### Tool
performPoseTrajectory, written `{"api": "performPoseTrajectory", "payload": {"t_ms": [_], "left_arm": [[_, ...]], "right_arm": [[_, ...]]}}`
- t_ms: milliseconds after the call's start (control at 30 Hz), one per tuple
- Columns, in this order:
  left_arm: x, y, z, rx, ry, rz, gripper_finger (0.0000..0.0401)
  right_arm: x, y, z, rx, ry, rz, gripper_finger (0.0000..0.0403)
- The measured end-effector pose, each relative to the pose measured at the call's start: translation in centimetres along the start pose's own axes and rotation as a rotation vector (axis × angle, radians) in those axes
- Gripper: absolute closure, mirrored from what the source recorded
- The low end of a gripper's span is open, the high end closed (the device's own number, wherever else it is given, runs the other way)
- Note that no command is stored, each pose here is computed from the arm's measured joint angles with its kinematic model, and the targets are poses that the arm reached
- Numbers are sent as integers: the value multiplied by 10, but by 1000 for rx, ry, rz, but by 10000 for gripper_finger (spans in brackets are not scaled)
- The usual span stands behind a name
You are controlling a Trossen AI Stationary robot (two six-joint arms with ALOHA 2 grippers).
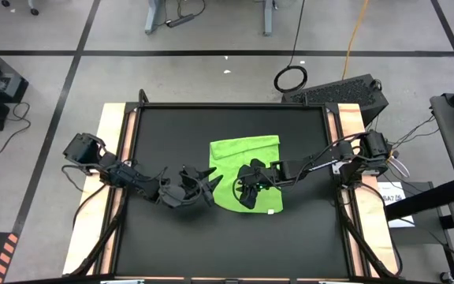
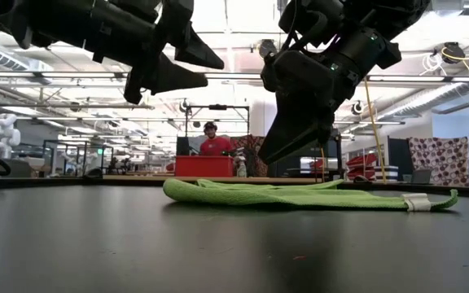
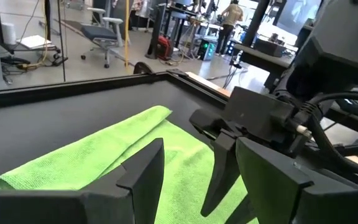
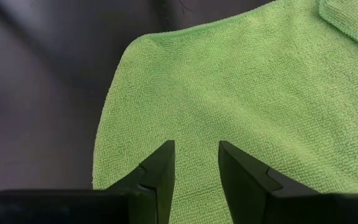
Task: Roll towel into tight, uniform cylinder
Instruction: Fold the green towel
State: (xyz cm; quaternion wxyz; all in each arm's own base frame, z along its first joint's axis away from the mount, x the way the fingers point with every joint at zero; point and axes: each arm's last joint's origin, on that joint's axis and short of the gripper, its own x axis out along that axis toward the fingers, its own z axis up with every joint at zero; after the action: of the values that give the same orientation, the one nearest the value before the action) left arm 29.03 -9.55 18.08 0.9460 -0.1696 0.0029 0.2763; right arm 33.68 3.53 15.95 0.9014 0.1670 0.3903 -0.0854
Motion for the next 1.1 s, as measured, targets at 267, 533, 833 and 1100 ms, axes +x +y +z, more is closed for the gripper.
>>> {"api": "performPoseTrajectory", "payload": {"t_ms": [267, 533, 833, 1100], "left_arm": [[0, -2, -2, 7, 45, -77, 196], [-1, -1, -10, 71, 142, -139, 196], [-7, 5, -29, 212, 370, -238, 196], [-26, 25, -56, 394, 716, -188, 196]], "right_arm": [[0, 0, 0, 0, 0, 0, 289], [0, 0, 0, 0, 0, 0, 289], [0, 0, 0, 0, 0, 0, 289], [0, 0, 1, 1, -7, 3, 289]]}}
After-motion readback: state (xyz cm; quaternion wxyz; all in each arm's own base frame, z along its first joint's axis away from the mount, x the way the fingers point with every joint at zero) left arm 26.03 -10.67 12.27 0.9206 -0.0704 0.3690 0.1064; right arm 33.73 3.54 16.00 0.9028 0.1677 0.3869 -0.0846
